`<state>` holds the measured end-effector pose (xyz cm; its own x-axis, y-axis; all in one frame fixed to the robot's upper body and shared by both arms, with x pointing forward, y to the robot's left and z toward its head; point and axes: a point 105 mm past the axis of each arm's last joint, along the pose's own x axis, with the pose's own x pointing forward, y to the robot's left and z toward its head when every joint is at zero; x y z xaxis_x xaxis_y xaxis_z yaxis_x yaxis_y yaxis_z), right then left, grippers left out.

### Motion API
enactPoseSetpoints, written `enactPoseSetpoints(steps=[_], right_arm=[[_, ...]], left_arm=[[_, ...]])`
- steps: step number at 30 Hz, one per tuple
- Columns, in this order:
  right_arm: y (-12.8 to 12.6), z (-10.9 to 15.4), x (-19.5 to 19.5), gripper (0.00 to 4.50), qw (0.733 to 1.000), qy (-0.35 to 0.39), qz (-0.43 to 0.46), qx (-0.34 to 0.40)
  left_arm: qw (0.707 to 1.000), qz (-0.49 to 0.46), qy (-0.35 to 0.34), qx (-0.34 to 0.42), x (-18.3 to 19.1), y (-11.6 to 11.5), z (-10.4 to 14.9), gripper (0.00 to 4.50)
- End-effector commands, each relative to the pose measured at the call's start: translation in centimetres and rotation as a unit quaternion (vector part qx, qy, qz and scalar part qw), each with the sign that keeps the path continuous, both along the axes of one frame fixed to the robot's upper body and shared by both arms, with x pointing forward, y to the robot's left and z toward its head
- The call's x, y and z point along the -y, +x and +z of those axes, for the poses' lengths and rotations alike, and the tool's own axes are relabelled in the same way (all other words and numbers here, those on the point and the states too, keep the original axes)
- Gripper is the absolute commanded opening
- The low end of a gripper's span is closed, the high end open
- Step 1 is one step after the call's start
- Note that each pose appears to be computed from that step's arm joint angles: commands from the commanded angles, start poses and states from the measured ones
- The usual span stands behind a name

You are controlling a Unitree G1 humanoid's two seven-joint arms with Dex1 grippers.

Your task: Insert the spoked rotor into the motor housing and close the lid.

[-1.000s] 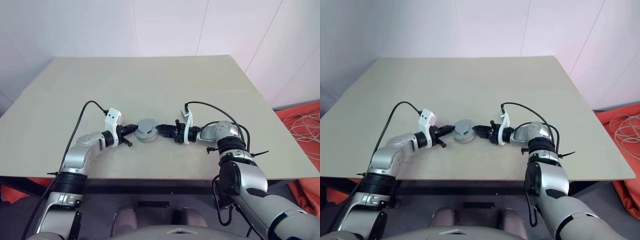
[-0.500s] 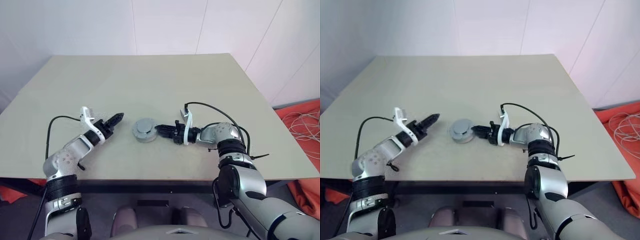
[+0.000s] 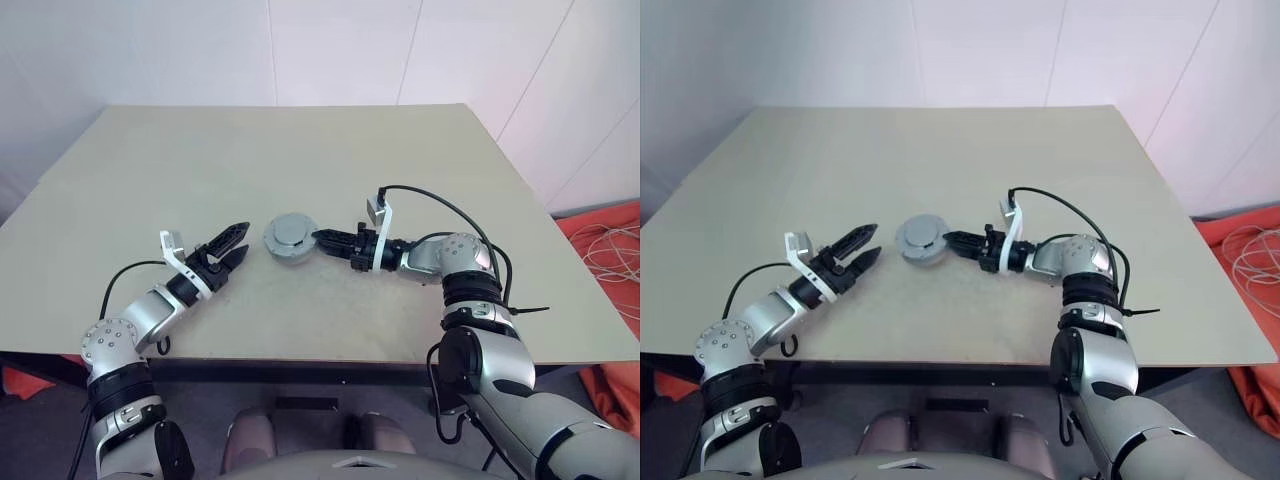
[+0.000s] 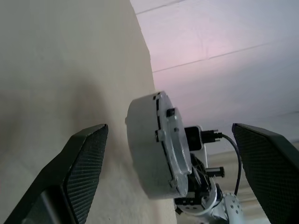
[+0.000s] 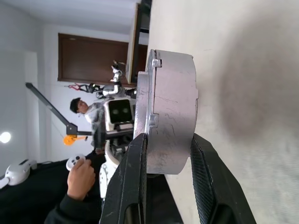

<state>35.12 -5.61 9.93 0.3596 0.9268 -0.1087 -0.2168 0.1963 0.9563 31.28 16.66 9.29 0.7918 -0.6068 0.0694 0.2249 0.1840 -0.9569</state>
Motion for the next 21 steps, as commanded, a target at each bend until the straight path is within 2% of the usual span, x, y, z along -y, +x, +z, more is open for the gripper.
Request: enactPoseSetpoints(steps=[1,14,17,21], right_arm=[[0.2,4.2,-0.7,1.12,0.997,0.053,0.017,0.061],[-1.3,5.1,-2.2,1.12,0.994,0.059,0.058,0.076],[-1.5,5.0,-2.3,1.12,0.994,0.057,0.061,0.075],[-1.6,4.9,-2.3,1.12,0.994,0.057,0.062,0.075]], left_arm=[[1.0,-0.012,-0.017,0.023,0.6,-0.2,1.3,4.5],[0.997,-0.044,-0.036,0.048,2.9,-0.2,2.9,4.5],[0.996,-0.044,-0.042,0.062,3.0,-0.2,3.5,3.92],[0.996,-0.044,-0.045,0.063,3.0,-0.3,3.6,2.6]])
